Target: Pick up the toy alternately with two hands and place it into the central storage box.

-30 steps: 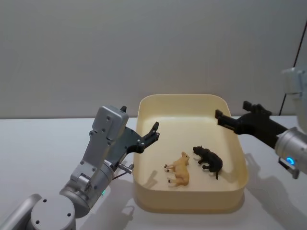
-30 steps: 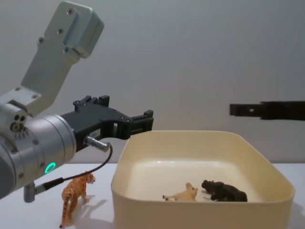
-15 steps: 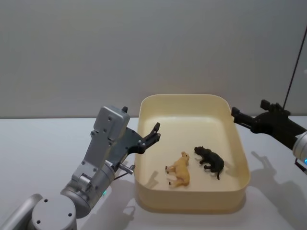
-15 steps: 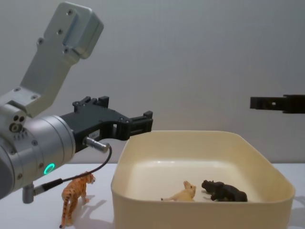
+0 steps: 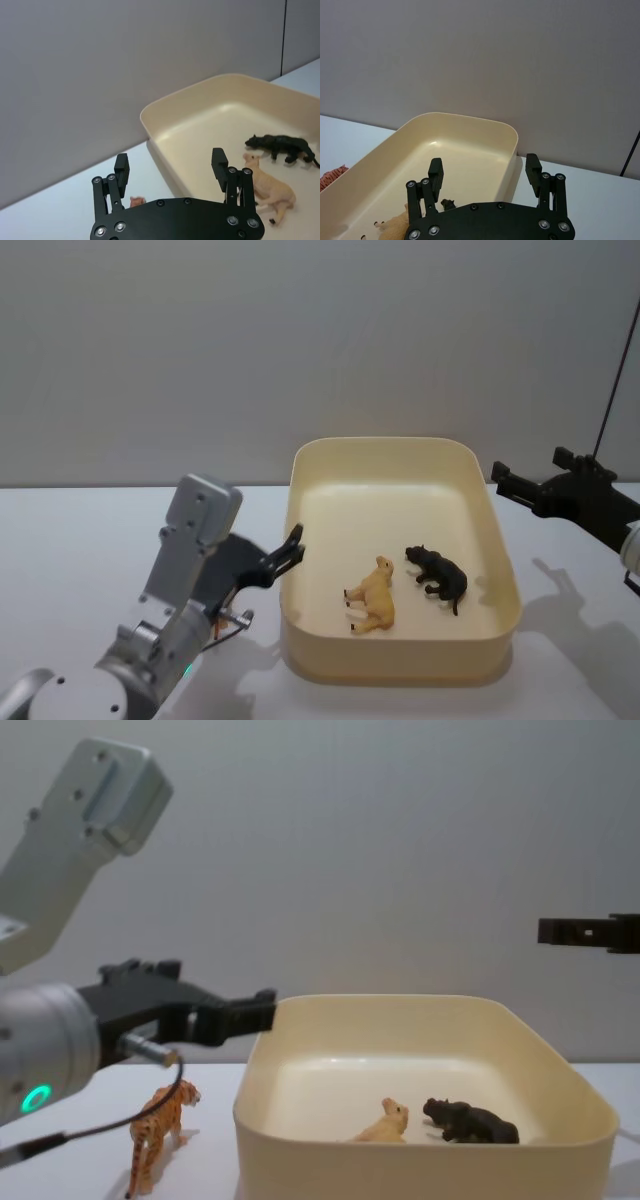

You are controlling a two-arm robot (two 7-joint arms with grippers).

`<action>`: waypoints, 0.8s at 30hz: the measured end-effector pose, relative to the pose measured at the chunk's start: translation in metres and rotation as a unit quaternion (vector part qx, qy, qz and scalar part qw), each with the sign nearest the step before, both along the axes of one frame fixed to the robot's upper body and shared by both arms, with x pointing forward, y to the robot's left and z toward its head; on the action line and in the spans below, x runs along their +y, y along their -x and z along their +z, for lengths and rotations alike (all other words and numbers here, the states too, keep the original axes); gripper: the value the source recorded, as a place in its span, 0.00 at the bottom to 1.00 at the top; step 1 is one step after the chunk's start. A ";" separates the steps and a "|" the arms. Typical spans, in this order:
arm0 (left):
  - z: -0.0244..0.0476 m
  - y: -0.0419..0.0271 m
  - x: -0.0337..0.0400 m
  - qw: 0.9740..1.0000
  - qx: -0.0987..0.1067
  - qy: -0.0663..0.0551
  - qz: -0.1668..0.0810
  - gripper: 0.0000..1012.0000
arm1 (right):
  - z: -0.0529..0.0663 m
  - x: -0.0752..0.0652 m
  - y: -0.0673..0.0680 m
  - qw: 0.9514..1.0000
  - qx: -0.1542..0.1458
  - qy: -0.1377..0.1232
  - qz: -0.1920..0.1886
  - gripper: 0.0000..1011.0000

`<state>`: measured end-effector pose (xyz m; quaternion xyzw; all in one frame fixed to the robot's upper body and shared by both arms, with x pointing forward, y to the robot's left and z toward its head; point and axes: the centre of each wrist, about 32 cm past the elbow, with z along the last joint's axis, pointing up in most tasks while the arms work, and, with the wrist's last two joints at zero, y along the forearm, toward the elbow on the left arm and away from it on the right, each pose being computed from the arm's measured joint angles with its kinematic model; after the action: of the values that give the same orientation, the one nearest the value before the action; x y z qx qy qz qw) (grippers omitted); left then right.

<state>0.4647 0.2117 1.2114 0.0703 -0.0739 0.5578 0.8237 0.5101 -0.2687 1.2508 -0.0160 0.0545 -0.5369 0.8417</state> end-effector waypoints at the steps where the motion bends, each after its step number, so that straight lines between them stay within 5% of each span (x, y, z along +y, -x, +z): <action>1: 0.0002 0.0018 0.0008 1.000 0.007 0.000 0.003 0.99 | 0.000 0.000 0.000 1.000 0.000 0.000 0.000 0.99; 12: 0.0053 0.0191 0.0106 0.997 0.069 0.003 0.029 0.99 | 0.000 -0.001 0.001 1.000 0.000 -0.001 -0.002 0.99; 24: 0.0035 0.0156 0.0171 0.994 0.107 0.009 0.038 0.99 | 0.001 -0.002 0.001 1.000 -0.001 -0.001 -0.002 0.99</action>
<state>0.4491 0.2288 1.2148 0.1251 0.0218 0.5782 0.8059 0.5087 -0.2706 1.2515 -0.0146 0.0545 -0.5390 0.8404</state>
